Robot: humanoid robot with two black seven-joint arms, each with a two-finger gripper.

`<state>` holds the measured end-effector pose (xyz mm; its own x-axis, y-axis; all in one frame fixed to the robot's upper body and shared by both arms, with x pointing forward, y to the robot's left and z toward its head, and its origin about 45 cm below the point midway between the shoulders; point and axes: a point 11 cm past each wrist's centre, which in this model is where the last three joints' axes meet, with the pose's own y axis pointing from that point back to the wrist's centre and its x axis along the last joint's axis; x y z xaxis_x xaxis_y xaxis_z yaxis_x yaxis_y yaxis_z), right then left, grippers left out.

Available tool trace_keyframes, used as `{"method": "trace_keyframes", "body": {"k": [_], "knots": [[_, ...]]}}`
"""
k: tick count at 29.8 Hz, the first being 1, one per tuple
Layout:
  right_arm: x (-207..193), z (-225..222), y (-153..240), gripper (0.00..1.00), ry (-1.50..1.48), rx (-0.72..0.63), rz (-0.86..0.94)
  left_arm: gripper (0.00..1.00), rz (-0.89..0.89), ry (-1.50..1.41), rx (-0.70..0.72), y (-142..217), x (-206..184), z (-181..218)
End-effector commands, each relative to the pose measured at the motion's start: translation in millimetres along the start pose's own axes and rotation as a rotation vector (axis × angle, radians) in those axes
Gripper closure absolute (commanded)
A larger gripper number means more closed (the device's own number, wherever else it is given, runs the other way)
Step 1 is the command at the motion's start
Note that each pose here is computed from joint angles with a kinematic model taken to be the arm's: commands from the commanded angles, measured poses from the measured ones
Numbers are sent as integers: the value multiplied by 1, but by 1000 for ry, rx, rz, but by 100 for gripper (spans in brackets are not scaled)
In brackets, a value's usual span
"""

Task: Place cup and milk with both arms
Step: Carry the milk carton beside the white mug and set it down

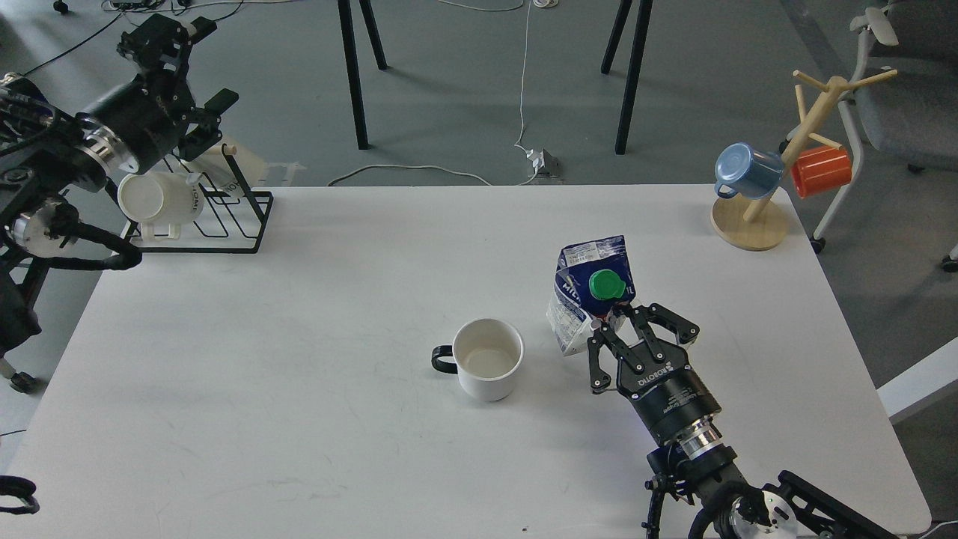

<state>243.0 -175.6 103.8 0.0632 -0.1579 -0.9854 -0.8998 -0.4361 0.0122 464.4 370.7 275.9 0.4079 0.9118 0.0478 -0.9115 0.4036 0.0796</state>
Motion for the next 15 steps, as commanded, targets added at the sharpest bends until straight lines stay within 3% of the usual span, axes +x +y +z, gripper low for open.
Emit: {"method": "trace_keyframes", "body": {"k": [1,15], "knots": [[10,17,-2,69,-13,-15,22,1,-7,3,-3,-3,-3,1],[15,39,-6,62,-51,-31,35,1,-10,-11,17,0,-2,-4]]}}
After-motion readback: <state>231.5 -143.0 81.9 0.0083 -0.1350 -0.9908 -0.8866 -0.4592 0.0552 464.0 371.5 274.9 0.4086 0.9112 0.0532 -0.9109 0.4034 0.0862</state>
